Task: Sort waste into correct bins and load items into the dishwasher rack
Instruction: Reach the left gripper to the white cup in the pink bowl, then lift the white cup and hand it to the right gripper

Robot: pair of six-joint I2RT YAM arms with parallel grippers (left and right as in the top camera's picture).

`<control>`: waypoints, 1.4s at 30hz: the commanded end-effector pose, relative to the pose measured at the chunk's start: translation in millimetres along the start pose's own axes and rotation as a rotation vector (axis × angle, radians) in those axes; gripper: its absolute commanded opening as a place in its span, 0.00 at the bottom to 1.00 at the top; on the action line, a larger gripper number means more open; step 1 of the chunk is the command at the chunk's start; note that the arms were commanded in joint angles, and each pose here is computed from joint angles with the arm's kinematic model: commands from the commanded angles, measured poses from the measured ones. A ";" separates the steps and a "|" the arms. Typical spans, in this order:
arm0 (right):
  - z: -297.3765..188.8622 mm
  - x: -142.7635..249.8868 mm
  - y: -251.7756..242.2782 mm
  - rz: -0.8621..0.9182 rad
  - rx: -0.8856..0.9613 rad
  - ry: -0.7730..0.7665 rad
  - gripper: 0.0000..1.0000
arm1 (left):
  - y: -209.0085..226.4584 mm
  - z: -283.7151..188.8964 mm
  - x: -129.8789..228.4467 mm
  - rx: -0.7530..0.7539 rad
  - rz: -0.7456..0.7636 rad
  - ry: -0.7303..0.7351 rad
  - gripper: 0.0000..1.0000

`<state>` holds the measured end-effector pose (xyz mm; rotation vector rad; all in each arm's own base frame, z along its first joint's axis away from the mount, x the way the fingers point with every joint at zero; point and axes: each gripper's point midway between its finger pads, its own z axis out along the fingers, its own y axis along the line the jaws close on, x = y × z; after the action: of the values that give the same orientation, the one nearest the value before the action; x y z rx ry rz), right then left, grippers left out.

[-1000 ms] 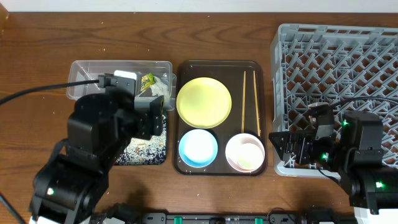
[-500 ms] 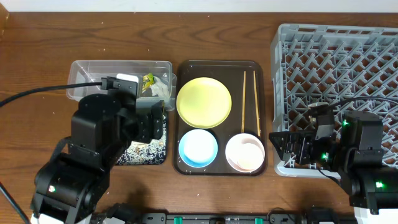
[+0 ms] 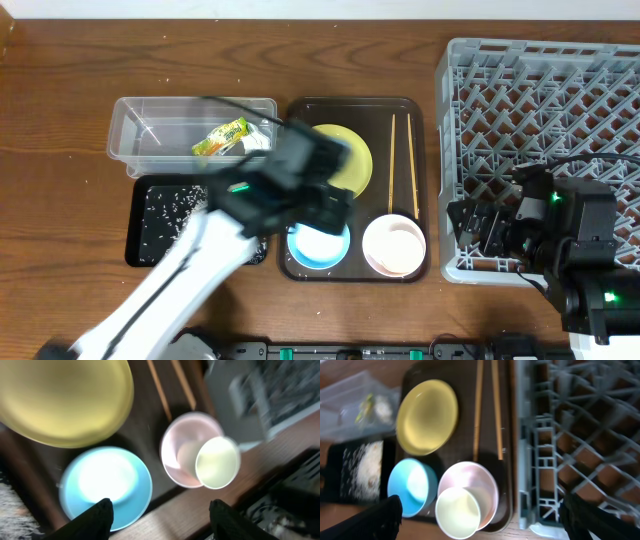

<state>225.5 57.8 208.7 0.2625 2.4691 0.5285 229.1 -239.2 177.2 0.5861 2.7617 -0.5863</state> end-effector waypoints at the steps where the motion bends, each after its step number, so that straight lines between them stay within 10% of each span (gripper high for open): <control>1: -5.9 -11.7 -14.5 0.107 0.091 -0.062 0.99 | 2.3 42.7 18.0 -0.094 -0.023 0.120 0.63; 34: 8.2 0.3 -28.6 0.106 0.161 0.036 0.99 | -56.2 117.1 57.2 -0.063 0.106 0.227 0.54; 39: 7.7 4.4 -29.8 0.110 0.167 0.052 0.99 | -47.2 136.4 65.4 -0.097 0.073 0.277 0.38; 42: 7.8 5.4 -28.2 0.107 0.158 0.058 0.99 | -45.0 130.5 59.3 -0.095 0.064 0.265 0.10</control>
<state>222.0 37.7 182.0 0.4629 2.5810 0.3959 172.2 -314.7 46.4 0.8082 2.9945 -0.3560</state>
